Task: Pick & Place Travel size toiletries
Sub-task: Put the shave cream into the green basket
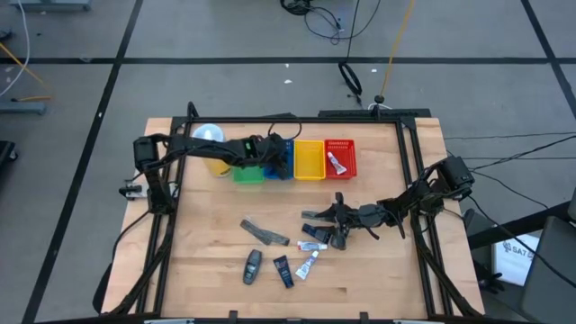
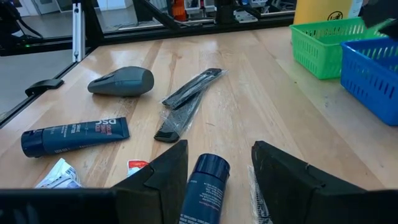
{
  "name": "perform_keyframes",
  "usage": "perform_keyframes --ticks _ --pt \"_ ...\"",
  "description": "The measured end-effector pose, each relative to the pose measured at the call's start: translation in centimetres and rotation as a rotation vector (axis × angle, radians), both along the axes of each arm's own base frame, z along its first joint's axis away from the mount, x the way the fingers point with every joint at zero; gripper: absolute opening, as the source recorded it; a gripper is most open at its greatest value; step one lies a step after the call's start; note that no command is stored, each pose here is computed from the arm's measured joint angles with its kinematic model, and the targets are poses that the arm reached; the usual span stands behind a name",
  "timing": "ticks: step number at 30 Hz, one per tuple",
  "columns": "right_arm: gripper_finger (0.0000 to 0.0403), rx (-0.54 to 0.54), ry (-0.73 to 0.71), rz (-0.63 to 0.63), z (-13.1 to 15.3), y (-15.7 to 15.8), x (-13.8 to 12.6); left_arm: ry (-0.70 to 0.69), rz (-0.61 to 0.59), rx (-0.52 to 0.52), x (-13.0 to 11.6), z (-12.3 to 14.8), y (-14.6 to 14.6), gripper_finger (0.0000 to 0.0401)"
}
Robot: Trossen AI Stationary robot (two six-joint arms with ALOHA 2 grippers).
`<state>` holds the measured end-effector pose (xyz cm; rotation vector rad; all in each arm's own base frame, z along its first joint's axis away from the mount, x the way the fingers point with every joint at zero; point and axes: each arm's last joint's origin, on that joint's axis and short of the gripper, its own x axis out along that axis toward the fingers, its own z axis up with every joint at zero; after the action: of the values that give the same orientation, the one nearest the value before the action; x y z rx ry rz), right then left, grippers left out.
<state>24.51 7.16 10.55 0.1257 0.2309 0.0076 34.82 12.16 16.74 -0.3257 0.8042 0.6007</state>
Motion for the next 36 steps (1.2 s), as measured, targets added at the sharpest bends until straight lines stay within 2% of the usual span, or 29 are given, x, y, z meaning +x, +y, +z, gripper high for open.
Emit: perform_keyframes --ticks 3,7,11,15,20,24,26,29,33,36 --pt "0.0171 0.000 0.000 0.000 0.0 0.0 0.0 -0.058 -0.051 0.011 -0.2 1.9 -0.3 0.0278" --pt "0.0171 -0.001 0.003 0.000 0.0 0.0 0.0 -0.137 -0.170 0.085 -0.6 5.5 -2.3 0.0286" --pt "0.0171 -0.003 0.011 0.001 -0.1 0.0 0.0 -0.189 -0.335 0.170 -0.9 8.3 -6.2 0.0276" --pt "0.0171 0.014 0.021 -0.003 -0.2 0.0 -0.1 -0.174 -0.472 0.245 -0.4 8.4 -11.2 0.0261" --pt "0.0171 0.015 0.032 0.001 -0.3 0.1 -0.1 -0.217 -0.548 0.326 -0.1 5.2 -16.7 0.0247" --pt "0.0171 0.002 0.021 0.014 -0.2 0.3 -0.1 -0.357 -0.579 0.328 0.0 2.1 -18.7 0.0244" --pt "0.0171 -0.003 0.012 0.021 0.1 0.5 -0.2 -0.393 -0.605 0.294 0.4 0.5 -18.8 0.0244" --pt "0.0171 -0.005 -0.022 0.036 1.1 0.7 -0.4 -0.358 -0.627 0.214 1.4 -2.1 -18.1 0.0244" --pt "0.0171 -0.021 -0.081 0.058 2.7 0.7 -1.7 -0.342 -0.767 0.123 3.2 -4.5 -17.4 0.0244" --pt "0.0171 -0.019 -0.118 0.061 3.5 0.3 -3.0 -0.306 -0.828 0.083 4.3 -6.2 -16.9 0.0245"
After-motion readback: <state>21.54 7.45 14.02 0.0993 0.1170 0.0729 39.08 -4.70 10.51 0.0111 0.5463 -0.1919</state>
